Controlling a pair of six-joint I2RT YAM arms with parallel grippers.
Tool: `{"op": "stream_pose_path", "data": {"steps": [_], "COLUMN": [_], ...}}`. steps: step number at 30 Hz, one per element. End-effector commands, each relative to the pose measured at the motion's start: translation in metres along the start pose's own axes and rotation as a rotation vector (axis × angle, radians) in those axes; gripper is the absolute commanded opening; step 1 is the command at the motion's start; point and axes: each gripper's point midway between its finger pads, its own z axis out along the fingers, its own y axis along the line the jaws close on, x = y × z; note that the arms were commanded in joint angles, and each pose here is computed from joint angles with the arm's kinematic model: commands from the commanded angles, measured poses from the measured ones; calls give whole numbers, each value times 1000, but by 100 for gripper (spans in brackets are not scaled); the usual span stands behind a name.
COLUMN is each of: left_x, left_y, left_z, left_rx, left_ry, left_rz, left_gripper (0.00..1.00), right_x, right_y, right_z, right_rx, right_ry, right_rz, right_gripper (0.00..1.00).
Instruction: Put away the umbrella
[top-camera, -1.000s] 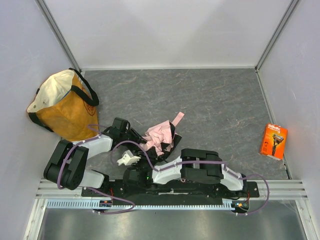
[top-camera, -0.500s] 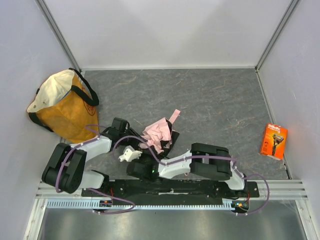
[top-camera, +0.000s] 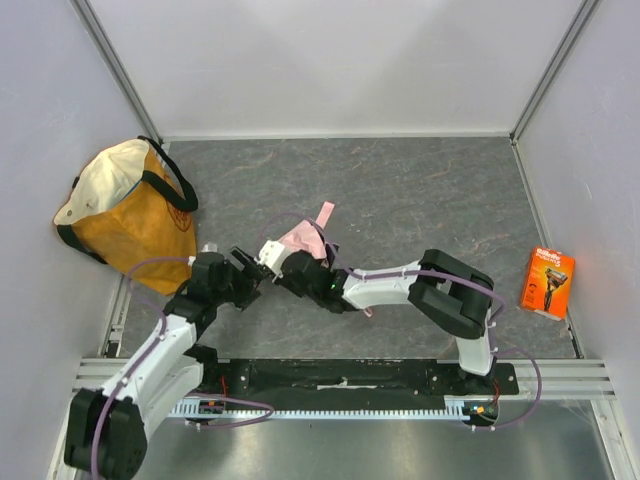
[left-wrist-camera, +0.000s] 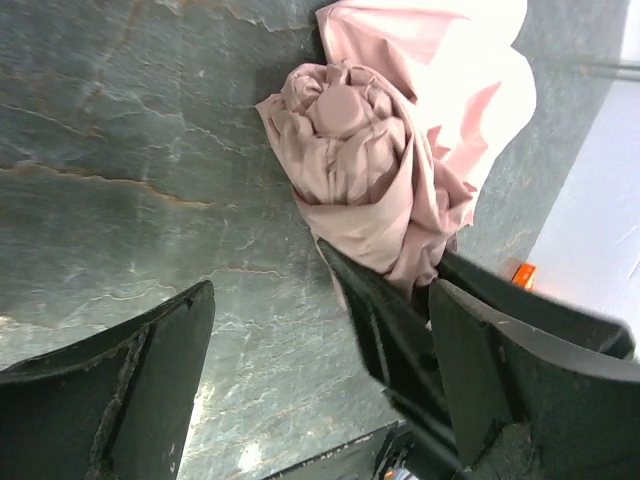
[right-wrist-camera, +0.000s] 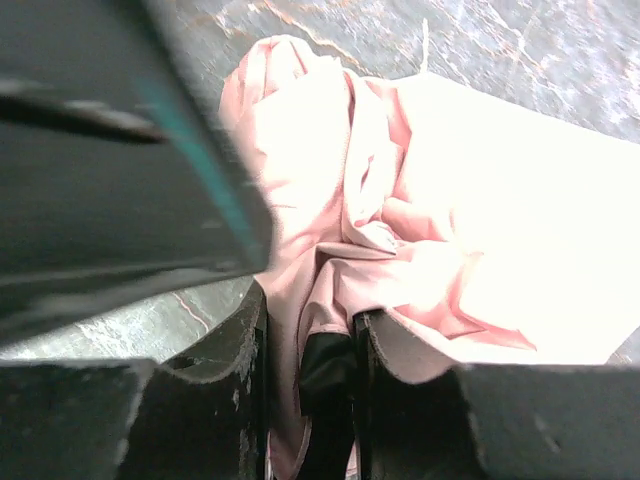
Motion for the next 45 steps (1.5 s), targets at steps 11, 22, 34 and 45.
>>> {"op": "stream_pose_path", "data": {"steps": [11, 22, 34, 45], "left_x": [-16, -8, -28, -54], "left_y": [-13, 4, 23, 30], "left_z": [-18, 6, 21, 25], "left_rx": [243, 174, 79, 2], "left_ry": [-118, -6, -113, -237], "left_rz": [74, -109, -400, -403], "left_gripper": [94, 95, 95, 95], "right_x": [137, 155, 151, 143], "right_y": [73, 66, 67, 68], "right_z": [-19, -8, 1, 8], "right_rx": [-634, -719, -706, -786], "right_ry": [432, 529, 599, 633], "right_rz": [326, 517, 674, 758], "right_gripper": [0, 0, 0, 0]}}
